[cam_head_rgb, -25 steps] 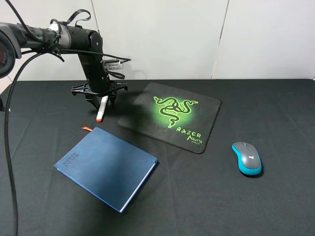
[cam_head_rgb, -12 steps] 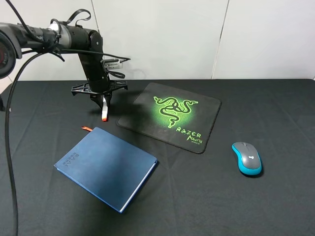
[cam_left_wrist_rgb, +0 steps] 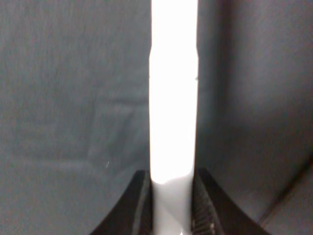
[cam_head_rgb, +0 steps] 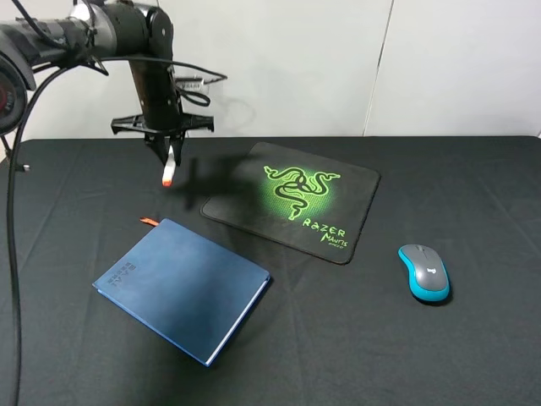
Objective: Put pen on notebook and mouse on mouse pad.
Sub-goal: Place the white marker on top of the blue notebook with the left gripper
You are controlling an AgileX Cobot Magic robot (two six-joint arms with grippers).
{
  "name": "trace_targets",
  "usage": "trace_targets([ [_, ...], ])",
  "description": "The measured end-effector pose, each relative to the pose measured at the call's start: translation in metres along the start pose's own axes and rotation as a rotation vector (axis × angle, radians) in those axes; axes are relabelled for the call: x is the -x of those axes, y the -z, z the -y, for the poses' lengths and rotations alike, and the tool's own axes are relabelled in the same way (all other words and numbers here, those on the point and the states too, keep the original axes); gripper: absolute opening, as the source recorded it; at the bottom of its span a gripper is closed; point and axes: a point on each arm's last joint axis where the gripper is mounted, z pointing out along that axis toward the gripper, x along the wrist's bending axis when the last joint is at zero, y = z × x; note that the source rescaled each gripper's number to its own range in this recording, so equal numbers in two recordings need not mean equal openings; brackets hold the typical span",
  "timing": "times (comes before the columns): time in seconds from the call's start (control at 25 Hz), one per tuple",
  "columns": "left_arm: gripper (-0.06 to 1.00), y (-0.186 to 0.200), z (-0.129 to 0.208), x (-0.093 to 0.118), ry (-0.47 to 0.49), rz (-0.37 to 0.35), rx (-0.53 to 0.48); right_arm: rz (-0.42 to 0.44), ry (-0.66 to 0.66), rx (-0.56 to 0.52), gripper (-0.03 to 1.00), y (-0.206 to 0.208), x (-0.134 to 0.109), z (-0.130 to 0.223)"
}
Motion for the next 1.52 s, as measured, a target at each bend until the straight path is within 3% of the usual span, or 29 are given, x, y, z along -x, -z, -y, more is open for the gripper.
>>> trace_targets([
  [0.56,0.0,0.073,0.026,0.042,-0.166,0.058,0.13,0.0,0.0,0.0,1.0,0.0,0.0,0.0],
  [0.8,0.0,0.083,0.061,0.039,-0.216,0.035,0.069,0.0,0.0,0.0,1.0,0.0,0.0,0.0],
  [1.12,0.0,0.089,0.119,0.017,-0.258,0.02,0.02,0.0,0.0,0.0,1.0,0.0,0.0,0.0],
  [1.28,0.0,0.078,0.147,0.015,-0.247,0.022,0.01,0.0,0.0,0.0,1.0,0.0,0.0,0.0],
  [1.52,0.0,0.052,0.185,0.033,-0.123,0.041,0.014,0.0,0.0,0.0,1.0,0.0,0.0,0.0],
])
